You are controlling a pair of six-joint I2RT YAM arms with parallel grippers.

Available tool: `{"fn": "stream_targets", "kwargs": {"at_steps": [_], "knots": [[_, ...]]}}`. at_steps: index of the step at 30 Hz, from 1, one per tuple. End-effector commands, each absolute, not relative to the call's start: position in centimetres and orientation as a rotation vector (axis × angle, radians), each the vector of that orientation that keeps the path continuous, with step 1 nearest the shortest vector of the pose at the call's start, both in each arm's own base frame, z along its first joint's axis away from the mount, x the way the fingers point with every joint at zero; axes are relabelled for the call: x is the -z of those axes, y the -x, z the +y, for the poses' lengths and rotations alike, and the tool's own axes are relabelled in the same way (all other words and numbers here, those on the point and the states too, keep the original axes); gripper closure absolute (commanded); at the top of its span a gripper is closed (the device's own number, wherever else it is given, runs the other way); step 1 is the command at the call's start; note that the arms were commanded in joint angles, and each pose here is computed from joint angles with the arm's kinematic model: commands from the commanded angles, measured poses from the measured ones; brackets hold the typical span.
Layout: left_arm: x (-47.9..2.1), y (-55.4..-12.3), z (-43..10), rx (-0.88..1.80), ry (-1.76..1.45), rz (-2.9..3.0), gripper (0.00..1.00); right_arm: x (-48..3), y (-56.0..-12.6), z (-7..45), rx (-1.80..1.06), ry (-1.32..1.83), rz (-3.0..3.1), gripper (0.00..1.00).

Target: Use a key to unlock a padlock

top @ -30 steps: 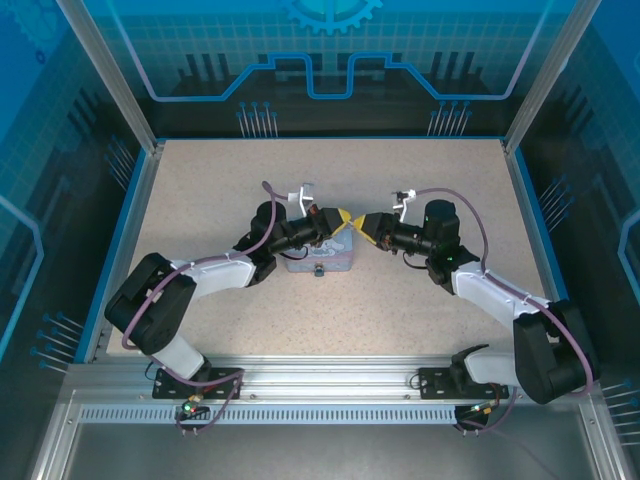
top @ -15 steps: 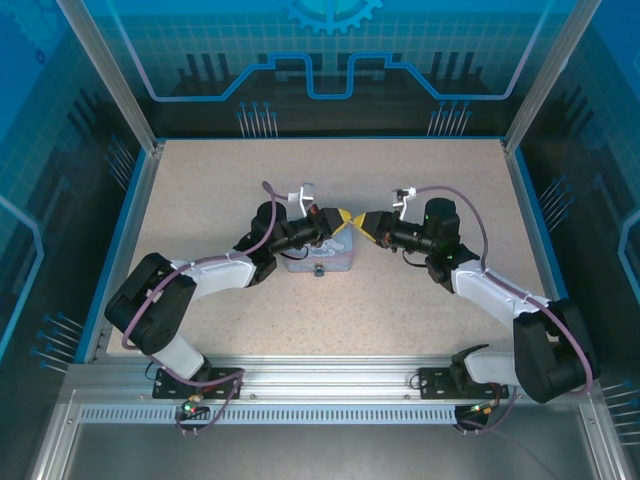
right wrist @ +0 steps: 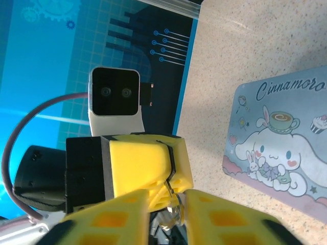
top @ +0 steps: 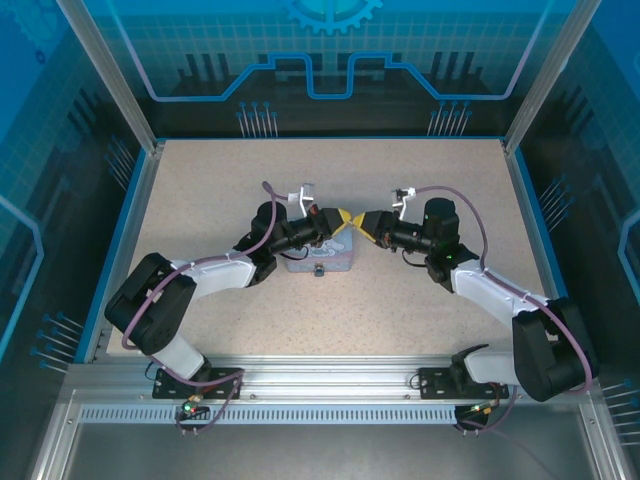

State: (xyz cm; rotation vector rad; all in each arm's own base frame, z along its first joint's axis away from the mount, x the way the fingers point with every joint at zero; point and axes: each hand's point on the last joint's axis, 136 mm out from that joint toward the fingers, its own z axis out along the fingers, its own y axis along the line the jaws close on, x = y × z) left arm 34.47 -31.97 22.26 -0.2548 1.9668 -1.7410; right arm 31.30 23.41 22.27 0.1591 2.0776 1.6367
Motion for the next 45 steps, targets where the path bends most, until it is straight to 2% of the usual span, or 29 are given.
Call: {"fn": "stream_targets", "kwargs": {"at_steps": [1,3,7,18,25,32,36,45], "knots": [[-23.3,-34.6,-32.2,1.740,0.235,1.937,1.00,-22.7,-31.2,23.8,-1.646,-0.124,2.057,0.54],[-23.4,-34.6,-32.2,1.741,0.235,1.936,1.00,-22.7,-31.4,23.7,-1.642,-0.135,2.056,0.50],[-23.3,-34.6,-32.2,1.740,0.236,1.937,1.00,-22.8,-31.6,23.6,-1.644,-0.139,2.055,0.52],[-23.2,-34.6,-32.2,1.736,0.236,1.943,1.00,-22.6,-31.5,23.7,-1.648,-0.122,2.058,0.75],[-23.2,-34.7,-32.2,1.732,0.236,1.944,1.00,-22.7,-31.3,23.8,-1.653,-0.108,2.054,0.79],[-23.3,-34.8,-32.2,1.730,0.236,1.943,1.00,-22.4,-30.9,23.7,-1.653,-0.099,2.059,0.78],[-23.5,-34.8,-32.2,1.729,0.232,1.942,1.00,-22.1,-30.8,23.6,-1.643,-0.099,2.065,0.71],[-23.6,-34.8,-32.2,1.729,0.231,1.939,1.00,-21.7,-30.6,23.5,-1.634,-0.101,2.075,0.79]]}}
